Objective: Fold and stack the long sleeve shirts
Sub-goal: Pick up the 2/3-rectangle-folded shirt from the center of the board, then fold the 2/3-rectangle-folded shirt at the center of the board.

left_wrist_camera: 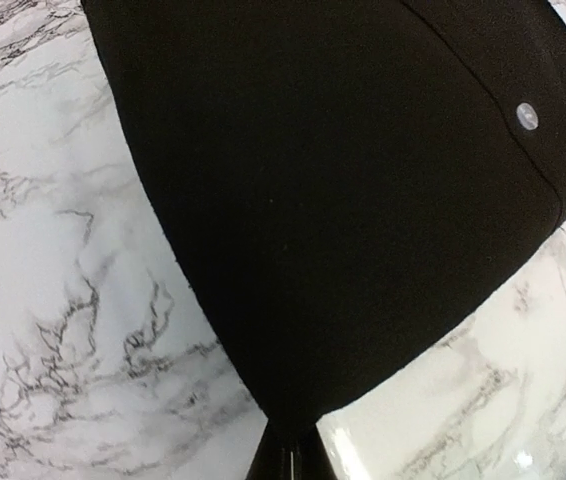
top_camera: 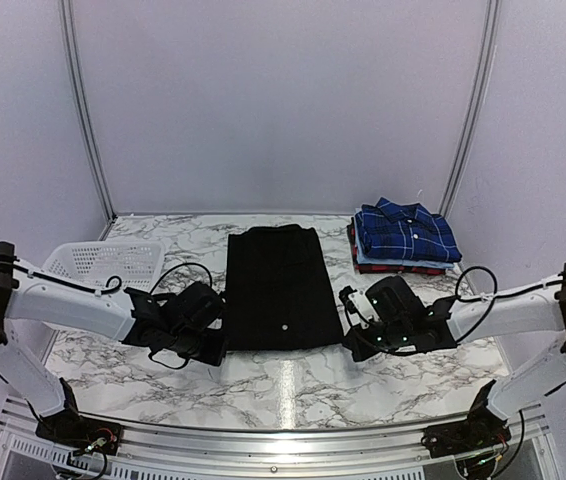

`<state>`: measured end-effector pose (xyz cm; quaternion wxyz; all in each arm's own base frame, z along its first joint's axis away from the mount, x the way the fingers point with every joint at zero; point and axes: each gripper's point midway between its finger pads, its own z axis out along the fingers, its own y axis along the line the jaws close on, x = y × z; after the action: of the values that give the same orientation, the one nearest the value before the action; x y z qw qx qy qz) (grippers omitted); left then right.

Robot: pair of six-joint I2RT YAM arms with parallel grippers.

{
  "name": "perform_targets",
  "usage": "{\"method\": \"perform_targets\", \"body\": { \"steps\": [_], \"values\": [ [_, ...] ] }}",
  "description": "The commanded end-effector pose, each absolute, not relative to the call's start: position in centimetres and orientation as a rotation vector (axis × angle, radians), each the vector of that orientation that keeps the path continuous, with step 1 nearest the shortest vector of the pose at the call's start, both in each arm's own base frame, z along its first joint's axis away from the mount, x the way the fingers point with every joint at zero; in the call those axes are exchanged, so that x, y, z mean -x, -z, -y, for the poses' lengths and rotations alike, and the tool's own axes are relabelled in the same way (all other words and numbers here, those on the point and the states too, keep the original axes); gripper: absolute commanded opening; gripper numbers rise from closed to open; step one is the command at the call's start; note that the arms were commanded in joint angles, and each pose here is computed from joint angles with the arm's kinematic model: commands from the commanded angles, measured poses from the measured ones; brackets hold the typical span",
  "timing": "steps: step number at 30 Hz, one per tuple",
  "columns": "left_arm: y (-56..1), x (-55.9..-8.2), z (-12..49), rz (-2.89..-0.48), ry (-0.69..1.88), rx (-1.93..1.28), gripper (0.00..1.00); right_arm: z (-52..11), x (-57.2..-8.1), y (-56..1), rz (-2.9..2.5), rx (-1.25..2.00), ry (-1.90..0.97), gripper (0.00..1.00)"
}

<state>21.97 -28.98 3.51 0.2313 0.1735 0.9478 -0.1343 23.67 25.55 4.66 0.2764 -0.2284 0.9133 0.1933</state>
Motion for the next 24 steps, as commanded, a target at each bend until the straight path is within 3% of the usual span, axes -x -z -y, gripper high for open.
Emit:
{"method": "perform_targets", "body": {
  "steps": [1,8,13,20,24],
  "values": [
    [-5.4,-19.3,28.3,-2.596,0.405,-0.437,0.00,-25.9,-20.2,-6.1,-2.461,0.650,-0.604,0.00],
    [-8.0,-16.2,27.8,-2.568,0.436,-0.429,0.00,-26.2,-17.2,-10.4,-2.403,0.599,-0.726,0.00],
    [-10.7,-17.1,28.2,-2.506,0.460,-0.412,0.00,-27.0,-18.7,-13.9,-2.329,0.548,-0.734,0.00],
    [-13.5,-22.5,30.1,-2.473,0.445,-0.398,0.00,-29.0,-26.0,-16.6,-2.298,0.469,-0.591,0.00],
    [-13.7,-29.4,29.9,-2.486,0.406,-0.333,0.00,-28.7,-33.3,-16.6,-2.273,0.373,-0.519,0.00]
  ]
}}
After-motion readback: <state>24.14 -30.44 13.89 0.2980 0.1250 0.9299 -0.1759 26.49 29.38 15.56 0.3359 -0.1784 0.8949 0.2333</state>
